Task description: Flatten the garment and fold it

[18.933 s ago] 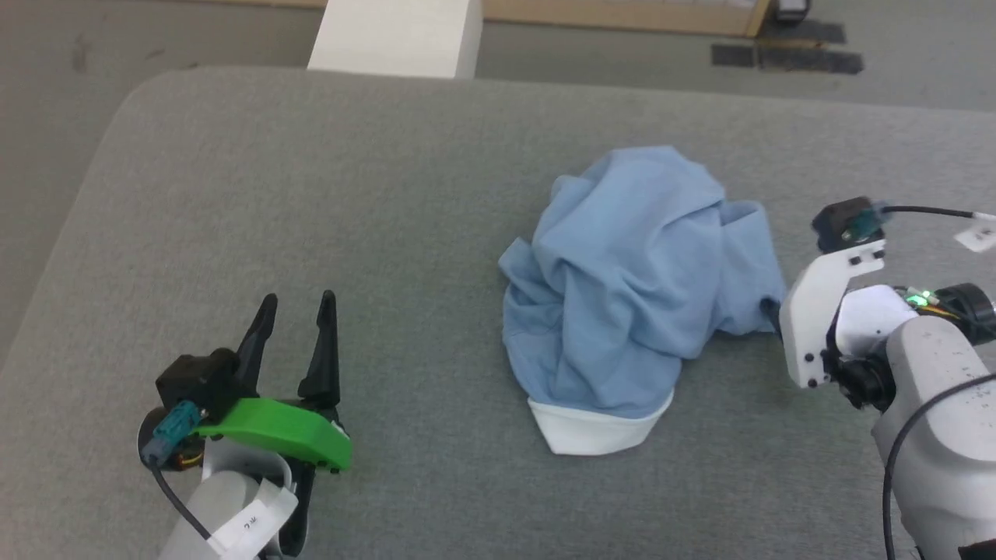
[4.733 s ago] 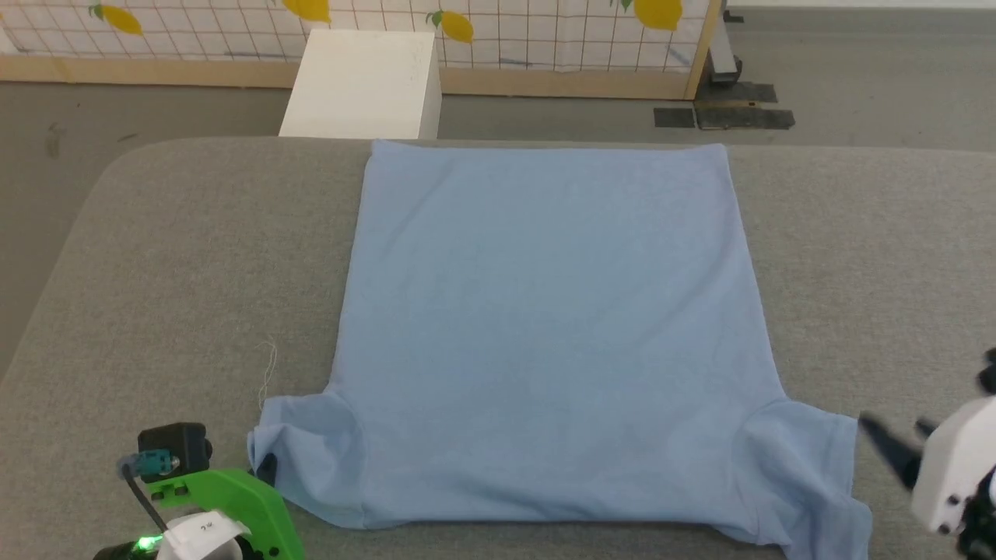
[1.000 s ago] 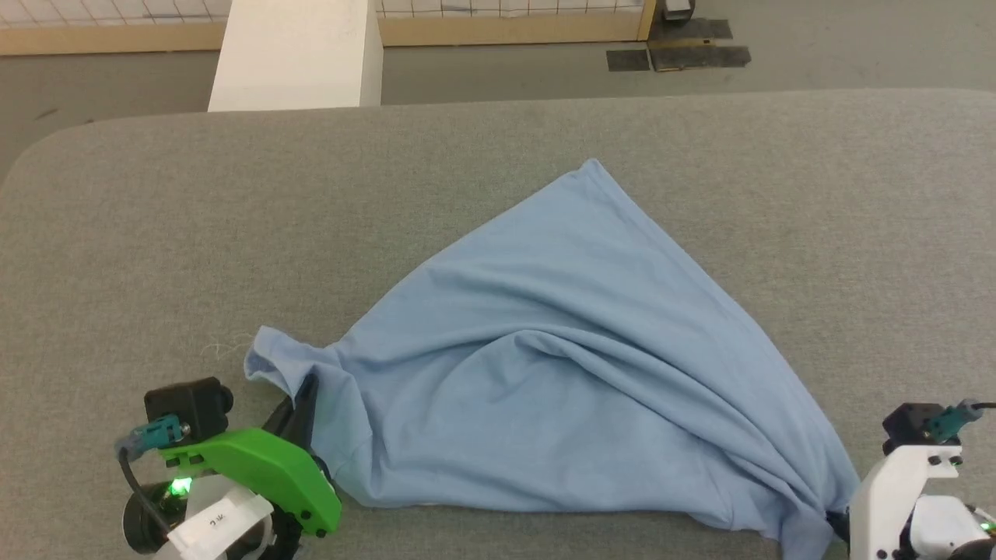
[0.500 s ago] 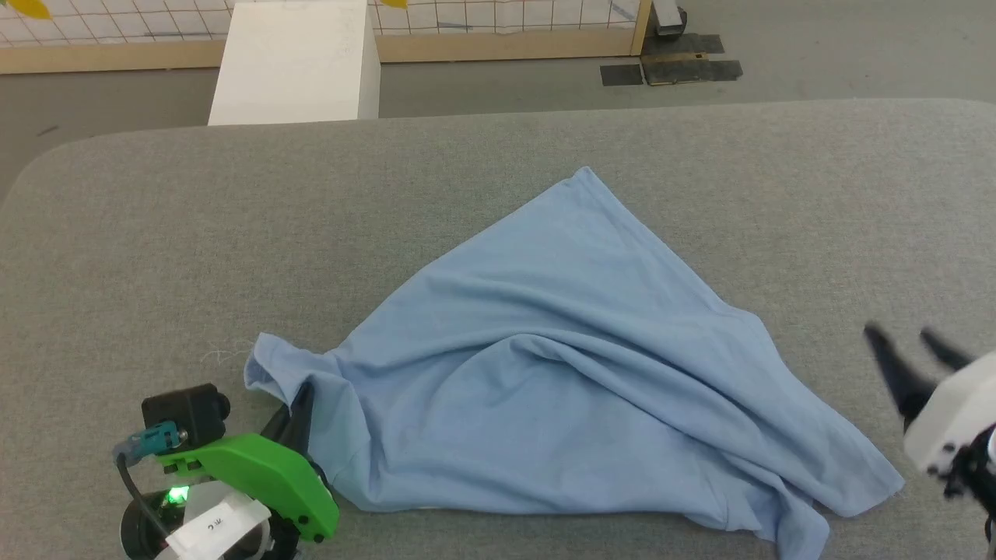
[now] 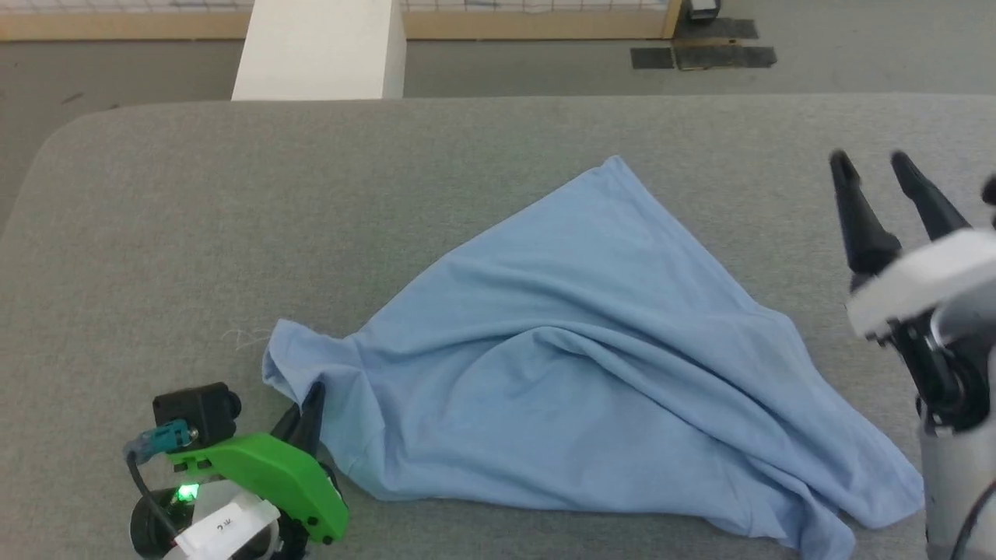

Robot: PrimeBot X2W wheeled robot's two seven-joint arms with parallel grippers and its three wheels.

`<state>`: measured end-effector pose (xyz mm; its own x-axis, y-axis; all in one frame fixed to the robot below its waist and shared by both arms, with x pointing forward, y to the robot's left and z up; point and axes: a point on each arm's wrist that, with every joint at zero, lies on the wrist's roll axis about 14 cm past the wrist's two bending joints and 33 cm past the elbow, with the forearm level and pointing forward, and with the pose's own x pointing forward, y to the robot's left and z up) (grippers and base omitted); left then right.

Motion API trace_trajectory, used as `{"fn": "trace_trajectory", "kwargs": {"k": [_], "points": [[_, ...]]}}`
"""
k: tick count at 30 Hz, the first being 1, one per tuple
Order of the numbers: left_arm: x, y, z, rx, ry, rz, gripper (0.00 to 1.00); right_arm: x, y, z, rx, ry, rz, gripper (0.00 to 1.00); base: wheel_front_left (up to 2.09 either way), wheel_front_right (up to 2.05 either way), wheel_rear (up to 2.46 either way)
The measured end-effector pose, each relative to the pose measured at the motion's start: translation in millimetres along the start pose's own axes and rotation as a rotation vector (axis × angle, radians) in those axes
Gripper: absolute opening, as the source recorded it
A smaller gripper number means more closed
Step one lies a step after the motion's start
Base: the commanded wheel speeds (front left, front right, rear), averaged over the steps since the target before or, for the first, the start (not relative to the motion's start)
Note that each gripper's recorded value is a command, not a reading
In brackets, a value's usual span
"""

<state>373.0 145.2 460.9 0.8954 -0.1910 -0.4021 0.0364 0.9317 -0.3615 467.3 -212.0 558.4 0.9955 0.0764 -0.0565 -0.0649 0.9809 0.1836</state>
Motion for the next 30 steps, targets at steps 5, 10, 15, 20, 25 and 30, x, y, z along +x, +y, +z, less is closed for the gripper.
{"fn": "trace_trajectory", "kwargs": {"k": [5,10,15,20,25,30], "points": [[2,11,-2,-0.006,0.007,0.024,0.00,63,38,-10,-0.100,0.102,0.106,1.00,0.00,0.00,0.00],[10,20,-6,-0.017,0.022,0.042,0.00,103,55,-49,-0.244,0.346,0.154,1.00,0.00,0.00,0.00],[19,31,-16,-0.035,0.047,0.072,0.00,122,62,-100,-0.408,0.645,0.173,1.00,0.00,0.00,0.00],[30,38,-28,-0.049,0.077,0.086,0.00,129,64,-144,-0.568,0.881,0.183,1.00,0.00,0.00,0.00],[38,48,-41,-0.061,0.108,0.113,0.00,130,71,-182,-0.660,1.028,0.216,1.00,0.00,0.00,0.00],[45,58,-47,-0.066,0.113,0.133,0.00,140,78,-201,-0.707,1.062,0.251,1.00,0.00,0.00,0.00]]}}
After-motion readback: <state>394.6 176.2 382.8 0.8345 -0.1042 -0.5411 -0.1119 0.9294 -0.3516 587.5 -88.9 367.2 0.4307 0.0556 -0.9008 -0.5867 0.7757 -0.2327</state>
